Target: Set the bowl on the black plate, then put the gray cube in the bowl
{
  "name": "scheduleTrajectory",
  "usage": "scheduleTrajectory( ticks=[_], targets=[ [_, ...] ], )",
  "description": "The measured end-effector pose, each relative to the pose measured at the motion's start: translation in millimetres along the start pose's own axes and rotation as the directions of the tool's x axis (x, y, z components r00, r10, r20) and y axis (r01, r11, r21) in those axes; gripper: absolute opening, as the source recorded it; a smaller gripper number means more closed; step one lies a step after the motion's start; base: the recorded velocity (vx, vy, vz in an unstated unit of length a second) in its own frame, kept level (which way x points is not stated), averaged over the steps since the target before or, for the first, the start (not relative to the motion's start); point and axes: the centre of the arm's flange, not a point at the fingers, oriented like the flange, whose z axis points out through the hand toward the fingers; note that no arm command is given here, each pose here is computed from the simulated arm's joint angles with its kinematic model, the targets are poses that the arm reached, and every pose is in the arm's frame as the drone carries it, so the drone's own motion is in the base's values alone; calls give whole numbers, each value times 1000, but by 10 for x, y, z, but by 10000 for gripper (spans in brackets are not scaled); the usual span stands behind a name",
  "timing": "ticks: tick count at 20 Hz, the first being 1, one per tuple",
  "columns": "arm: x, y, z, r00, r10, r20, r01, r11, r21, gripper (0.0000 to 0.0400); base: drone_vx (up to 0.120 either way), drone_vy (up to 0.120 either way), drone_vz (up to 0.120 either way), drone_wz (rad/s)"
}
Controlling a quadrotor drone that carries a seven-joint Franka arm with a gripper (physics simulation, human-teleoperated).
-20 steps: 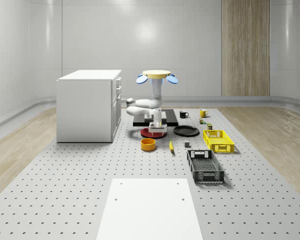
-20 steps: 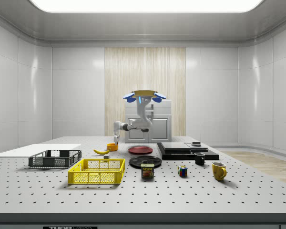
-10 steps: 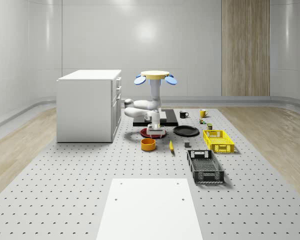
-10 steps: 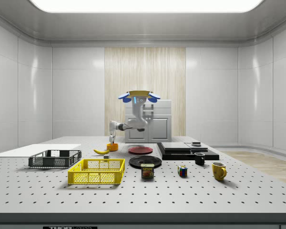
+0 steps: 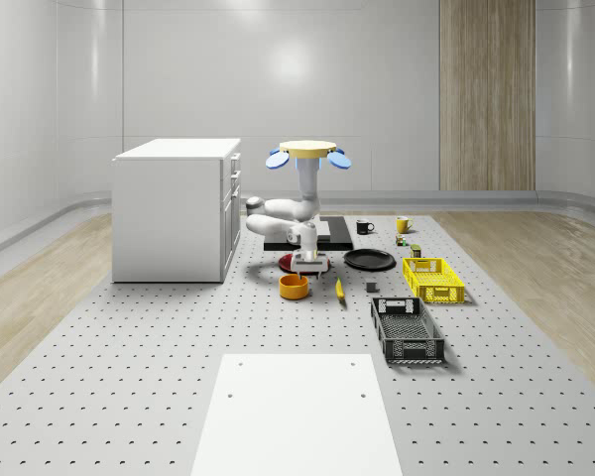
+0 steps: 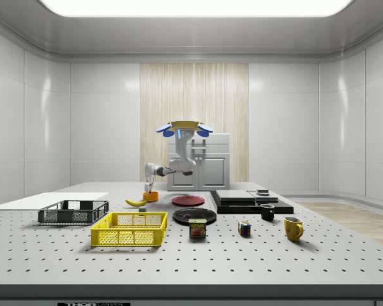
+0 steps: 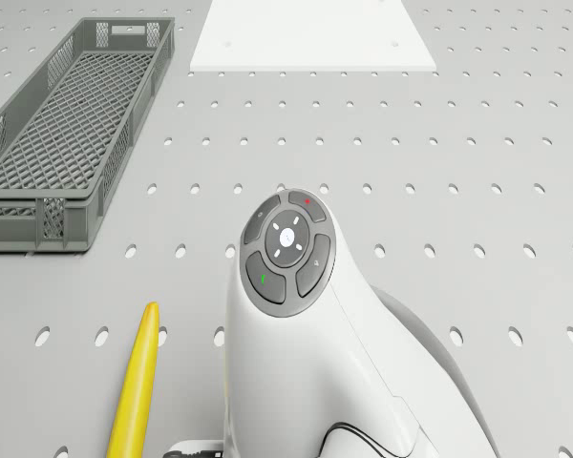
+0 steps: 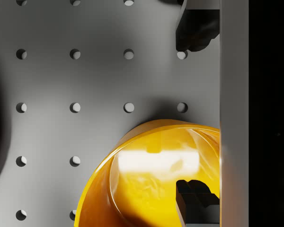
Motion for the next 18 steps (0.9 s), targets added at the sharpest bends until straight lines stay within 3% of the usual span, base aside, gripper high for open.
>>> scheduleTrajectory(
  ticks=[18],
  targets=[
    [97,44,374,1000,0,0,0,1000,0,400,0,0,0,0]
  ],
)
